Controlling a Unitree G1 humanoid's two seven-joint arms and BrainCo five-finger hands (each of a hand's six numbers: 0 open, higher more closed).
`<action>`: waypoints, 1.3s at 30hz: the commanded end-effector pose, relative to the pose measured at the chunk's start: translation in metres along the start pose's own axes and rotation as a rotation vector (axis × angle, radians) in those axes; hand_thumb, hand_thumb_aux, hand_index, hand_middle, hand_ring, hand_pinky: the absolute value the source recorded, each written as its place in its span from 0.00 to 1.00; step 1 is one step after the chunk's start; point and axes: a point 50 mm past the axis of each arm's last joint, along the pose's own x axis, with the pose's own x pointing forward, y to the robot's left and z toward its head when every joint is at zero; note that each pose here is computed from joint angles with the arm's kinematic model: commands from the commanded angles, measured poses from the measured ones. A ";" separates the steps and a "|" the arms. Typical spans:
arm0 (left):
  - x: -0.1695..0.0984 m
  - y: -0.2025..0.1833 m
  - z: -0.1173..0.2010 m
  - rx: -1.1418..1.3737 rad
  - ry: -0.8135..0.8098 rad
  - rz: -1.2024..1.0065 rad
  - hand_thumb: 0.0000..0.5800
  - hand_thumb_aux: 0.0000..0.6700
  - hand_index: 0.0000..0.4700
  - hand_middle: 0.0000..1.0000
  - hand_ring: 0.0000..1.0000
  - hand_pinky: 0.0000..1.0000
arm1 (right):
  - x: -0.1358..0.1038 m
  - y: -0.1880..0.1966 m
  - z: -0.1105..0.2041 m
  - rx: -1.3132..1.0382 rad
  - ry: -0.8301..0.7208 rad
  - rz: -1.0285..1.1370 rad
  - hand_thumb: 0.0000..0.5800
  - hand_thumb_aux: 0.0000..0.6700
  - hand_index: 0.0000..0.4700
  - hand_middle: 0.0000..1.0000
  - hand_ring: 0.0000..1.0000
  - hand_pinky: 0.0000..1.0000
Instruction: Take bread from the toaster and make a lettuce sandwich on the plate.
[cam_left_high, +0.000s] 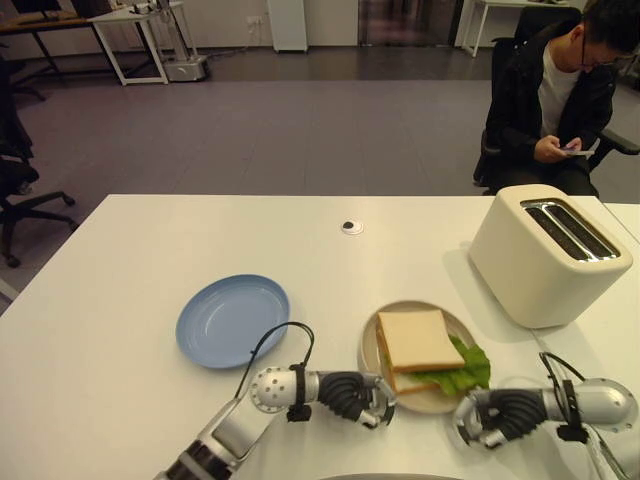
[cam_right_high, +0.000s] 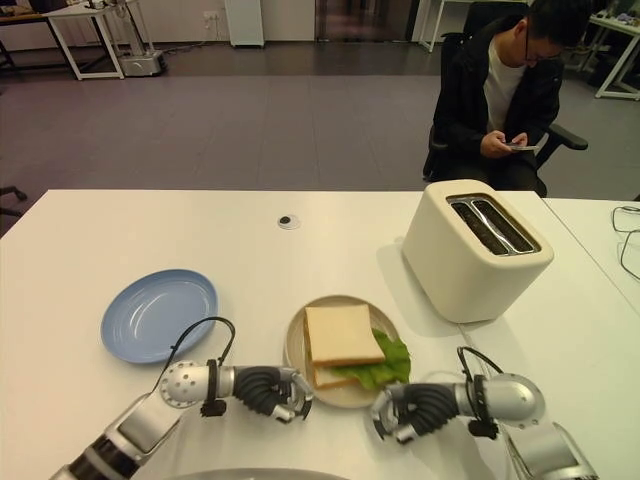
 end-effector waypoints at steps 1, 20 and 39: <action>0.022 0.012 -0.034 -0.021 0.180 0.118 1.00 1.00 1.00 1.00 1.00 1.00 | 0.033 -0.032 -0.025 -0.100 0.173 -0.269 1.00 1.00 1.00 0.93 0.93 0.93; -0.013 0.109 0.008 -0.011 -0.329 0.987 0.00 0.00 0.00 0.20 0.20 0.20 | 0.033 -0.108 0.018 0.169 -0.385 -1.216 0.00 0.00 0.00 0.00 0.00 0.00; -0.105 0.077 -0.017 -0.142 -0.267 1.270 0.00 0.00 0.00 0.01 0.01 0.01 | 0.028 -0.063 0.012 0.404 -0.480 -1.291 0.00 0.00 0.00 0.00 0.00 0.00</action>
